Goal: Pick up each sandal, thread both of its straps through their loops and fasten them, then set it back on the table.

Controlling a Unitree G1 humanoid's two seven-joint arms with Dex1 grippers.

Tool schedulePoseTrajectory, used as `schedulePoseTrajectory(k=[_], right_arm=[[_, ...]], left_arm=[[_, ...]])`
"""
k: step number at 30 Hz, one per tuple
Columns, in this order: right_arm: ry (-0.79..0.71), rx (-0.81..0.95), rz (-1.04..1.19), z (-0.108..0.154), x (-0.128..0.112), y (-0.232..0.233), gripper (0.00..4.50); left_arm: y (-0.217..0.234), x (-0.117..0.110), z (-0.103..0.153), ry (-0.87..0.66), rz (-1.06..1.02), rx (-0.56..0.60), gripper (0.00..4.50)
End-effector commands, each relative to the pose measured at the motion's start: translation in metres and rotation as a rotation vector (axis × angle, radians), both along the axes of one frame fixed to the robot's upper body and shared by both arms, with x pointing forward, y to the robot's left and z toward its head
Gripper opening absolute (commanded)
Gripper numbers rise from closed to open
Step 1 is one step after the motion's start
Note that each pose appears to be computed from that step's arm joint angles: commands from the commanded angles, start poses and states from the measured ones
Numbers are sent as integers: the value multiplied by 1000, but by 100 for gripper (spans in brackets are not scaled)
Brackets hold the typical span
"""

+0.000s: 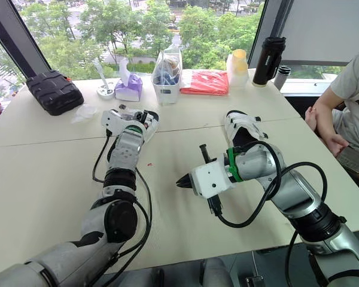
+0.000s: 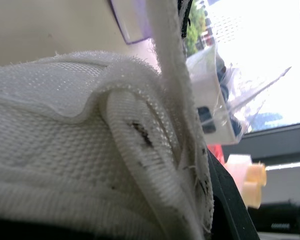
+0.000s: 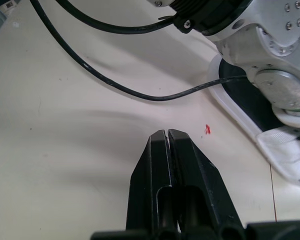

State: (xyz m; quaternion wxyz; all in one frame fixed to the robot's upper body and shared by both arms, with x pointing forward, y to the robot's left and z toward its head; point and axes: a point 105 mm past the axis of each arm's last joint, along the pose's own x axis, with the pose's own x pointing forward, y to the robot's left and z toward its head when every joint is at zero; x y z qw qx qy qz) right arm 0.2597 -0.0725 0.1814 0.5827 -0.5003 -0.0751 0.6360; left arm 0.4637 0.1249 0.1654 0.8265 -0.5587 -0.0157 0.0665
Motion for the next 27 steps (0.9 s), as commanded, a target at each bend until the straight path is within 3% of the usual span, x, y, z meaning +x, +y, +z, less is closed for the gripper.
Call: schedulePoseTrajectory(k=[1,11,14,20,21,27], right_arm=[[-37,16,14,9,-1,3,0],[-24,25,20,9,-1,8,0],[-19,29,26,8,-1,10,0],[-19,24,33,8,1,11,0],[-19,24,35,8,2,11,0],[-20,24,56,9,4,14,0]], left_arm=[[4,3,22,-88,42,-63,6],[5,3,-10,-47,45,-109,6],[8,1,-21,-29,56,-121,135],[-1,-3,-7,-112,-48,-67,424],[-1,-5,-5,-118,-62,-55,445],[13,-27,-8,-72,-190,30,445]])
